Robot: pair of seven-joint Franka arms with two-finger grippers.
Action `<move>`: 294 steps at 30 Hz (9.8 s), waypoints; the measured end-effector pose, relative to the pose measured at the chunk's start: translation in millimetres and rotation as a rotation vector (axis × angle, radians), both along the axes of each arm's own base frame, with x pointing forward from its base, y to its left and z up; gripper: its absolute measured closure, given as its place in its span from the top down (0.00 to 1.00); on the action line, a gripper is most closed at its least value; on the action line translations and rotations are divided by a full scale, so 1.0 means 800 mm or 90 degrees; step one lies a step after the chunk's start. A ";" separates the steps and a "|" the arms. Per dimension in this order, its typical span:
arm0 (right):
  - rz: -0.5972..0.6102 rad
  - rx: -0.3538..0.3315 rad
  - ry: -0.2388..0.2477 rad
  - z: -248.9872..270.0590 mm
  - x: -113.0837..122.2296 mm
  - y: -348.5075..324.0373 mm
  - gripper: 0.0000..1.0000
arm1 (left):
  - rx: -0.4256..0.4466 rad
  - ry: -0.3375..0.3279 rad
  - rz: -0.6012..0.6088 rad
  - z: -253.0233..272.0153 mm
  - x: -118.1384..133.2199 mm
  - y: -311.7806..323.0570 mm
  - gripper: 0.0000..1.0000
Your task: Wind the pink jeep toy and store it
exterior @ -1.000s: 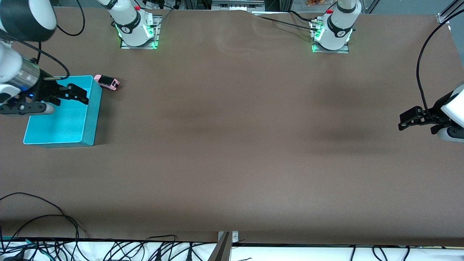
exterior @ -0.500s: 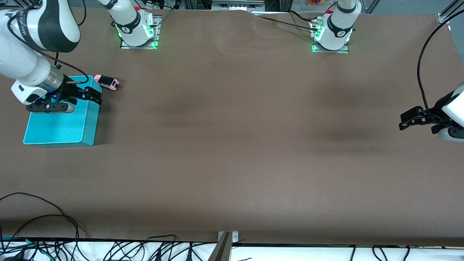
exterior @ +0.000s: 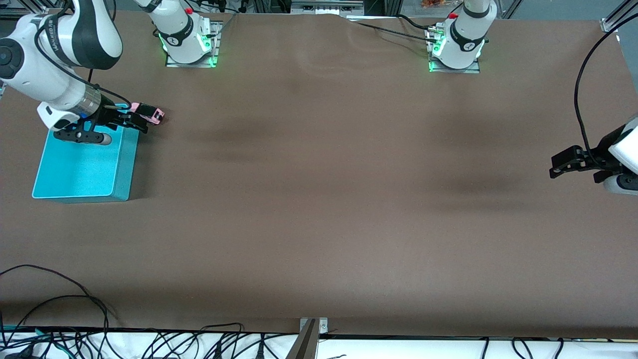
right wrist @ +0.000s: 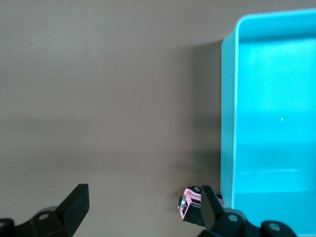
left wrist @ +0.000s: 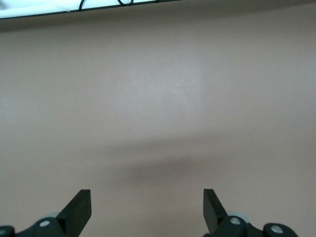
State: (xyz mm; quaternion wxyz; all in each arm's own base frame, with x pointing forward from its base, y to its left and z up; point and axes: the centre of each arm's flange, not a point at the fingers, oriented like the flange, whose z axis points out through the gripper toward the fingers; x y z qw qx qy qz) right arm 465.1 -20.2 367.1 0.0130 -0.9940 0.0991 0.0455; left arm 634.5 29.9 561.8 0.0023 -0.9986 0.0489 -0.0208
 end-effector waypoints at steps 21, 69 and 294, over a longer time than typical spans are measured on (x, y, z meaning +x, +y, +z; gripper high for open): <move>-0.380 -0.038 0.029 -0.074 -0.059 -0.003 1.00 | 0.000 0.002 0.000 0.000 0.000 0.000 1.00; -0.677 -0.061 0.039 -0.159 -0.161 -0.074 1.00 | 0.000 0.003 0.000 0.000 -0.001 0.000 1.00; -0.046 -0.184 0.112 -0.195 -0.026 -0.335 0.51 | 0.000 0.005 0.000 -0.003 -0.001 0.000 1.00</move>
